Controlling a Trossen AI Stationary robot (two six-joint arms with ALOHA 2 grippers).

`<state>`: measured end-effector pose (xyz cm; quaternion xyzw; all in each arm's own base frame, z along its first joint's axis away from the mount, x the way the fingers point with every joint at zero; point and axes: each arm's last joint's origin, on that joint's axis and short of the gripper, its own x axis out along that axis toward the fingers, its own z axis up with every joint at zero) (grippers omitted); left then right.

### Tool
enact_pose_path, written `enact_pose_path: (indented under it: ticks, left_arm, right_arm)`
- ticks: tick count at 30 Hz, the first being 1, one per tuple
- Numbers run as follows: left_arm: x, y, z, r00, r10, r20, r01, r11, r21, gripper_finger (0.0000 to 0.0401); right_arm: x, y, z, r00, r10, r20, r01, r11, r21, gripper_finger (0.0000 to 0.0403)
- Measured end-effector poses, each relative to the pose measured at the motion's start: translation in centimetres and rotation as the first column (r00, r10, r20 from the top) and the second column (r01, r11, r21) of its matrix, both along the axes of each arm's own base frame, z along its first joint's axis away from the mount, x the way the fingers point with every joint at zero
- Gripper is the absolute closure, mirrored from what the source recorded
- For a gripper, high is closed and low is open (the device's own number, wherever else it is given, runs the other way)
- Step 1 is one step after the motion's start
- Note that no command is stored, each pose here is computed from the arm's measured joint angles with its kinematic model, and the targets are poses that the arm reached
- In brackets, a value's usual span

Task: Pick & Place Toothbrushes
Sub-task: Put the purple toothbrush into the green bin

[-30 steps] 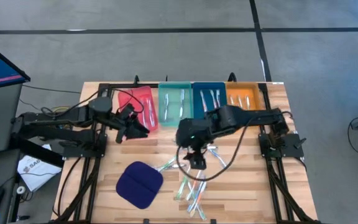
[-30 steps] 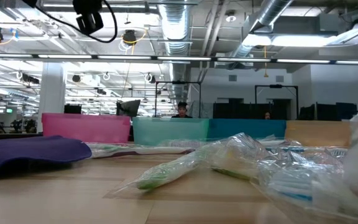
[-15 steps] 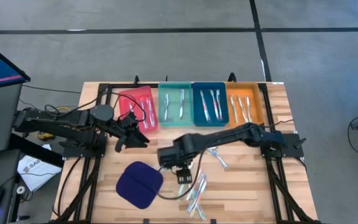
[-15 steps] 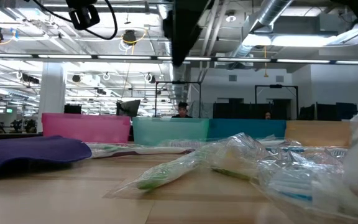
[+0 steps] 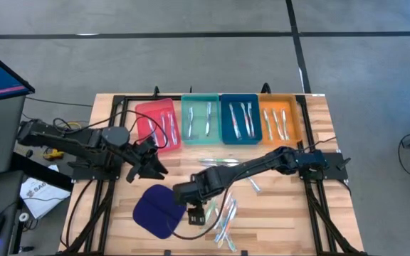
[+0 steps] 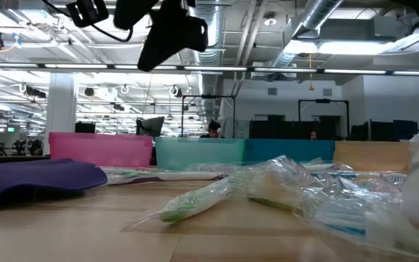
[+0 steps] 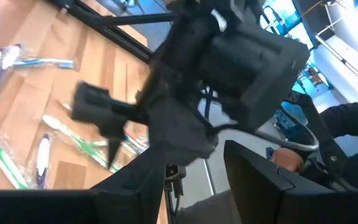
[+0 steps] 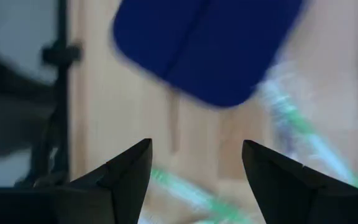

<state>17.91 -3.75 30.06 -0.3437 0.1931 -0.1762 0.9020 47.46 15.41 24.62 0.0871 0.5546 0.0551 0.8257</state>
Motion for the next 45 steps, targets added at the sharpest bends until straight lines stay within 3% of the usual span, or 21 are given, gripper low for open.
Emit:
enact_pose_path:
  ticks: [6, 11, 14, 18, 21, 24, 27, 32, 39, 45]
  left_arm:
    - [-0.1, -0.3, 0.0, 1.000, 0.006, -0.003, -0.006, 1.000, 0.007, 0.0243]
    - [-0.1, -0.6, 0.0, 1.000, 0.005, -0.002, -0.005, 1.000, 0.012, 0.0243]
    - [-0.1, -0.8, 0.0, 1.000, -0.003, -0.001, 0.003, 1.000, 0.014, 0.0243]
    - [-0.2, -1.0, 0.0, 1.000, -0.015, -0.001, 0.015, 1.000, 0.013, 0.0243]
    - [-0.2, -1.1, 0.0, 1.000, -0.018, -0.001, 0.018, 1.000, 0.015, 0.0243]
    - [-0.2, -1.0, 0.0, 1.000, -0.012, 0.011, 0.012, 0.999, 0.039, 0.0243]
    - [-0.2, -0.9, 0.0, 1.000, 0.019, 0.024, -0.021, 0.997, 0.068, 0.0243]
    - [-0.1, -0.7, 0.0, 0.997, 0.075, 0.026, -0.077, 0.994, 0.077, 0.0243]
    - [-0.1, -0.7, 0.0, 0.995, 0.097, 0.016, -0.097, 0.994, 0.057, 0.0243]
    - [0.0, -0.6, 0.0, 0.990, 0.142, 0.021, -0.143, 0.988, 0.065, 0.0243]
  right_arm:
    - [-0.1, 0.5, 0.3, 0.991, -0.121, 0.060, 0.126, 0.988, -0.088, 0.0159]
    - [0.1, 1.4, -0.3, 0.979, -0.174, 0.108, 0.183, 0.980, -0.076, 0.0159]
    - [-0.1, 1.2, -1.7, 0.978, -0.174, 0.118, 0.177, 0.984, -0.019, 0.0159]
    - [-1.5, 0.4, -1.7, 0.951, -0.214, 0.224, 0.167, 0.962, 0.214, 0.0164]
    - [-3.5, 0.2, -2.5, 0.918, -0.281, 0.279, 0.196, 0.935, 0.295, 0.0175]
    - [-5.2, 0.7, -3.0, 0.897, -0.309, 0.316, 0.224, 0.934, 0.278, 0.0190]
    - [-6.4, 0.8, -4.4, 0.932, -0.237, 0.275, 0.193, 0.965, 0.180, 0.0204]
    - [-6.4, 0.5, -4.9, 0.949, -0.089, 0.302, 0.077, 0.996, 0.052, 0.0226]
    - [-6.6, -0.9, -5.6, 0.959, -0.021, 0.281, 0.052, 0.994, -0.100, 0.0255]
    - [-7.0, -3.0, -8.5, 0.963, -0.114, 0.245, 0.112, 0.993, 0.024, 0.0272]
